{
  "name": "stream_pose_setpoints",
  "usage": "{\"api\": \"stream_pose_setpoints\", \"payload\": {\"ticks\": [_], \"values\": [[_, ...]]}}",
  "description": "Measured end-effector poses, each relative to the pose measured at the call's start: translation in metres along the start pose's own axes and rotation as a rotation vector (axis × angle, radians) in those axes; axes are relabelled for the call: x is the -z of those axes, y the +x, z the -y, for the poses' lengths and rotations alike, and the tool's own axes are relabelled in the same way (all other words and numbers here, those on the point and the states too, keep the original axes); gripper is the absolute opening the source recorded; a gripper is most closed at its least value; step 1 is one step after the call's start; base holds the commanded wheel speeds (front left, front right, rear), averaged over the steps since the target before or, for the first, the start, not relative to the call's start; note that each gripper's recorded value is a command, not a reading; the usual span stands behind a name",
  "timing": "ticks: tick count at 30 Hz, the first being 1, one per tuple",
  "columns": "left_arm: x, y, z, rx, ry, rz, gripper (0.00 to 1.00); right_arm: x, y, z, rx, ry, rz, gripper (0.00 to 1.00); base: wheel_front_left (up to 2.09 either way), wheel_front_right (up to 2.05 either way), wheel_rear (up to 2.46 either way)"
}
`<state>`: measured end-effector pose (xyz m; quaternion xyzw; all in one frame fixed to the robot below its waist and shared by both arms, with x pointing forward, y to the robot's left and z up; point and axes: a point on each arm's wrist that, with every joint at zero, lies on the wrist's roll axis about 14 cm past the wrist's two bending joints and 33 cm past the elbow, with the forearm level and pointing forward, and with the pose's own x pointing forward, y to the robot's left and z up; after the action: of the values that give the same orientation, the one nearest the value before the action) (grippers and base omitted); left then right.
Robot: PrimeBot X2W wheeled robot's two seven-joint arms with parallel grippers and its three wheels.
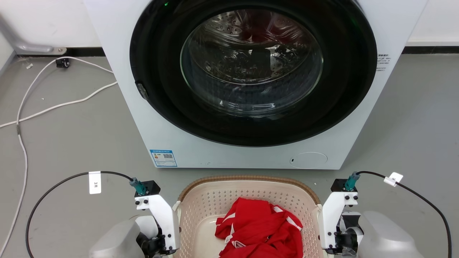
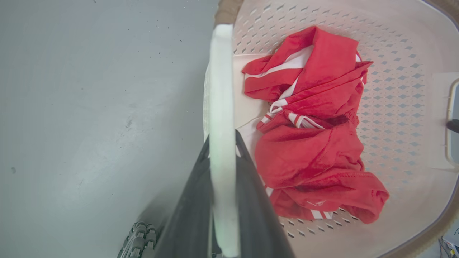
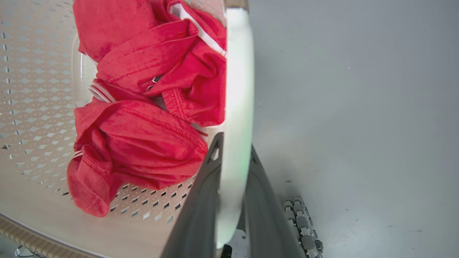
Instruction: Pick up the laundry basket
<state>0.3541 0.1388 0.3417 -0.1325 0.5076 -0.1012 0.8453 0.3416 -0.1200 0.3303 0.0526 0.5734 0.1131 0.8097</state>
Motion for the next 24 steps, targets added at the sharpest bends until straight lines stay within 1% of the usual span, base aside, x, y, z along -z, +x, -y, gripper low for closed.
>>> {"api": "stream_pose_setpoints", "payload": {"ticks": [24], "values": [[-0.0031, 0.0029, 0.0024, 0.002, 0.015, 0.016, 0.00, 0.0035, -0.0007, 0.0035, 0.000, 0.024, -0.011, 0.00, 0.00, 0.00, 0.00]]}}
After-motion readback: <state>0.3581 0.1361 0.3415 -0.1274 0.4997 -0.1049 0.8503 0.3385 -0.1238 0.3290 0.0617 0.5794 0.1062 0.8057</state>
